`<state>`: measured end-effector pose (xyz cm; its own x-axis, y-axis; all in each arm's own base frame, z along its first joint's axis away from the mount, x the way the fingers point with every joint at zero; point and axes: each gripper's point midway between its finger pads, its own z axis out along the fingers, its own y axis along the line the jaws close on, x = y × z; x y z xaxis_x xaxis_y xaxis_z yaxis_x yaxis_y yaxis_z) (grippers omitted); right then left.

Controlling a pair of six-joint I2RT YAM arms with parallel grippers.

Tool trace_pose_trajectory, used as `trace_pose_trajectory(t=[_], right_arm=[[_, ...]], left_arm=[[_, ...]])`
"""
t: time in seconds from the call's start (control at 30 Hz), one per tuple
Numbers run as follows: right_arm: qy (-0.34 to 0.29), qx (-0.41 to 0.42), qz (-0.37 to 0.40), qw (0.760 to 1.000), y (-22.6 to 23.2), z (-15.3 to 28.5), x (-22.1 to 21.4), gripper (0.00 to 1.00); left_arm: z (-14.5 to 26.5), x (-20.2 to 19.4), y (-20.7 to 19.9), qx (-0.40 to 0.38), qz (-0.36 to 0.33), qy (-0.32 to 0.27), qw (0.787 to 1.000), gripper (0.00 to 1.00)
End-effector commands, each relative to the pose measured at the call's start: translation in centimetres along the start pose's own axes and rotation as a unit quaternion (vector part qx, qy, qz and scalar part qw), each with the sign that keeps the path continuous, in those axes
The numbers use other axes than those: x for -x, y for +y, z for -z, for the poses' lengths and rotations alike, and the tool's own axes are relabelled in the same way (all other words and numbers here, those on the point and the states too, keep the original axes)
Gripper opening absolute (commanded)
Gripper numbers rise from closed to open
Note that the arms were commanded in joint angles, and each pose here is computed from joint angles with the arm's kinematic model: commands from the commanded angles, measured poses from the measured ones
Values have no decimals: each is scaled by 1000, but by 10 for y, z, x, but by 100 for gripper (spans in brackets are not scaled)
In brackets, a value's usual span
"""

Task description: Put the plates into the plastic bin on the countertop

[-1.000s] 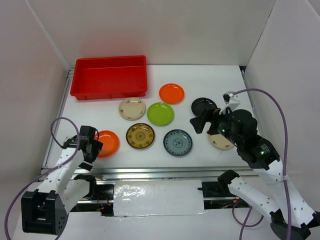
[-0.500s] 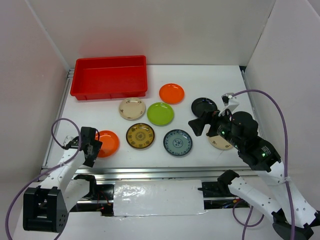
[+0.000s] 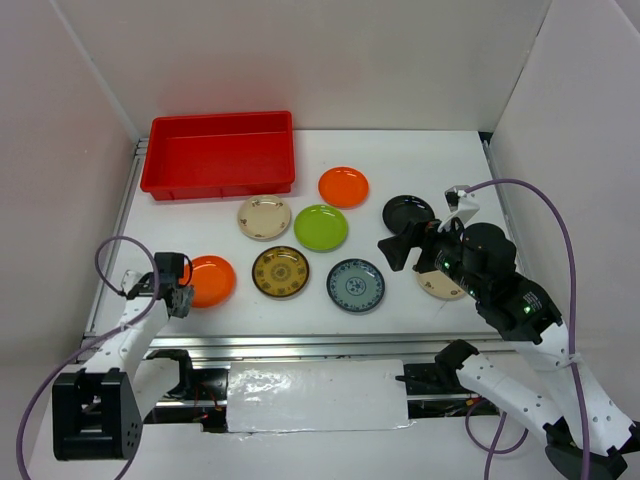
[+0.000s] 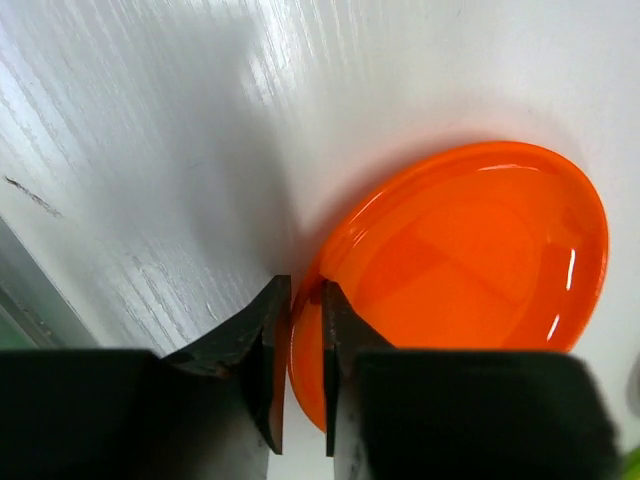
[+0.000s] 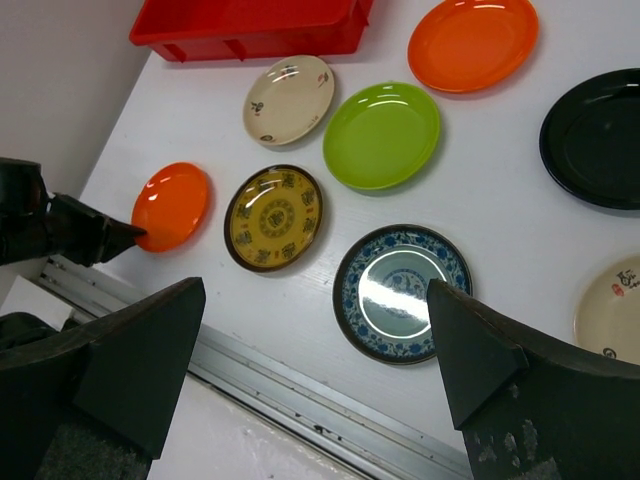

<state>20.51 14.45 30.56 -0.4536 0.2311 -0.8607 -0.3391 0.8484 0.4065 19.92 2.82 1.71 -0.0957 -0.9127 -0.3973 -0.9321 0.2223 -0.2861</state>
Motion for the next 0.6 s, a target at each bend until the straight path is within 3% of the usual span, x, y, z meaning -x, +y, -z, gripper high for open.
trace_pose_trajectory(t=[0.0,0.07,0.1,0.13,0.3,0.57], right_arm=[[-31,13,10,999,8,3,17,100],[-29,10,10,999,7,2,17,100],[-30,11,10,999,8,3,17,100],[-31,9,10,999,7,2,18,100],[-31,7,10,999,7,2,18,100],[-30,7,8,999,7,-1,19,100]], left_arm=[[0,5,20,26,2,-14,1000,20],[6,13,18,16,15,-25,999,14],[7,15,19,16,19,-29,999,2],[10,21,17,10,29,-36,999,0],[28,45,-3,-32,31,-68,997,0],[110,110,-78,-152,8,-146,977,0]])
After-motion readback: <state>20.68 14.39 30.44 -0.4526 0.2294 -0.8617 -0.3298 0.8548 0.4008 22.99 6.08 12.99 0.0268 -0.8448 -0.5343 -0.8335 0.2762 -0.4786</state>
